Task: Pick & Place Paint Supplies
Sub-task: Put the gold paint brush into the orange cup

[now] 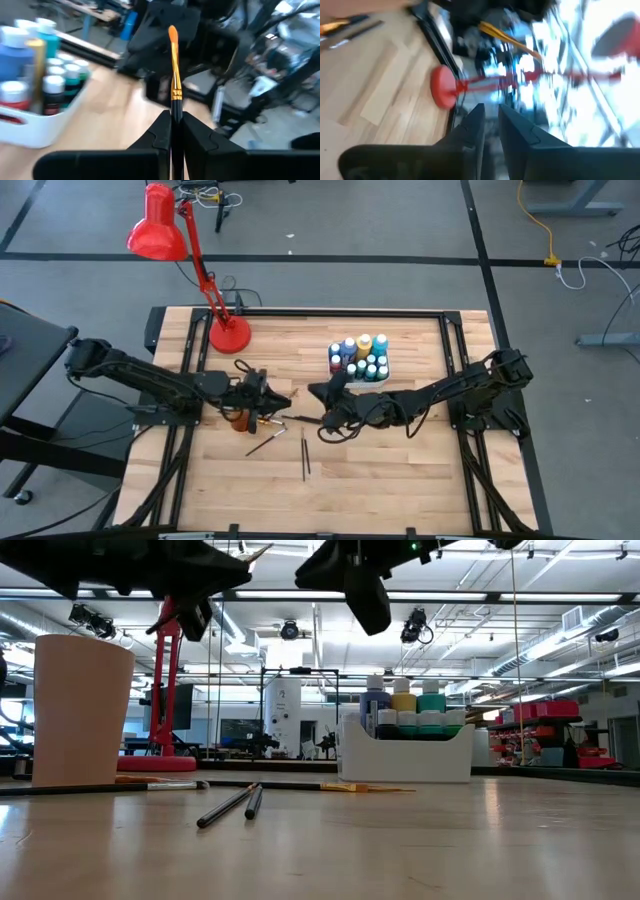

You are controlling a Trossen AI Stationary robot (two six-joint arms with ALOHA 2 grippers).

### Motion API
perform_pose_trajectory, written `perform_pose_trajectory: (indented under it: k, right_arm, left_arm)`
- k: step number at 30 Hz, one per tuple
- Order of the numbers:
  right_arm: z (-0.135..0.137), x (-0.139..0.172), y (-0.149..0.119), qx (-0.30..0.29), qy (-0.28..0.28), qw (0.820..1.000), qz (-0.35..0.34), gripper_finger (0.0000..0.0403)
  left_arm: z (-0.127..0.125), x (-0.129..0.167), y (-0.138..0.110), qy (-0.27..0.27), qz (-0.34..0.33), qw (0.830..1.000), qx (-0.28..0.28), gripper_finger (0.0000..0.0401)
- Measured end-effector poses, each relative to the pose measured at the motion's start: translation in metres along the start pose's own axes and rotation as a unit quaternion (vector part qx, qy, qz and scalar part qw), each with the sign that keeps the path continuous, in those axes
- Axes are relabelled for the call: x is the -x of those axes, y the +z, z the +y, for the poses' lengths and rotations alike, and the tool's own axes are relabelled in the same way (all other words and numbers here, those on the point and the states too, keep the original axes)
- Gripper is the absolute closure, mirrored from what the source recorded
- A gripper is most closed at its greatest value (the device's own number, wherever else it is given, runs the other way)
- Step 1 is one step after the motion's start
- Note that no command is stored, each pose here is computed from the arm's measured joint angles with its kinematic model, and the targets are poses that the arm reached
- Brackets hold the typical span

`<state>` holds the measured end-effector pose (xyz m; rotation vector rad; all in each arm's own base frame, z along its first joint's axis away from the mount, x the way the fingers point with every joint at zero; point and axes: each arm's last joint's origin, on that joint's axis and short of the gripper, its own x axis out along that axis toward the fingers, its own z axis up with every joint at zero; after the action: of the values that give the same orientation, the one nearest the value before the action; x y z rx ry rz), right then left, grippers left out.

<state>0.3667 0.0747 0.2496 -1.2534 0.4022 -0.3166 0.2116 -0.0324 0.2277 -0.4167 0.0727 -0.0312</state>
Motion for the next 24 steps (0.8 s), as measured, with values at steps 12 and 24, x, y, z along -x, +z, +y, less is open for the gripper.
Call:
perform_pose_trajectory:
  k: [12, 24]
  right_arm:
    - [0.006, 0.005, -0.002, -0.11, -0.012, 0.991, 0.077, 0.0346]
    - [0.01, 0.005, 0.0, -0.101, 0.029, 0.994, 0.03, 0.0346]
  left_arm:
    - [-0.025, 0.054, 0.021, -0.041, -0.035, 0.977, -0.208, 0.0371]
    - [-0.022, 0.079, -0.022, -0.086, -0.059, 0.962, -0.254, 0.0372]
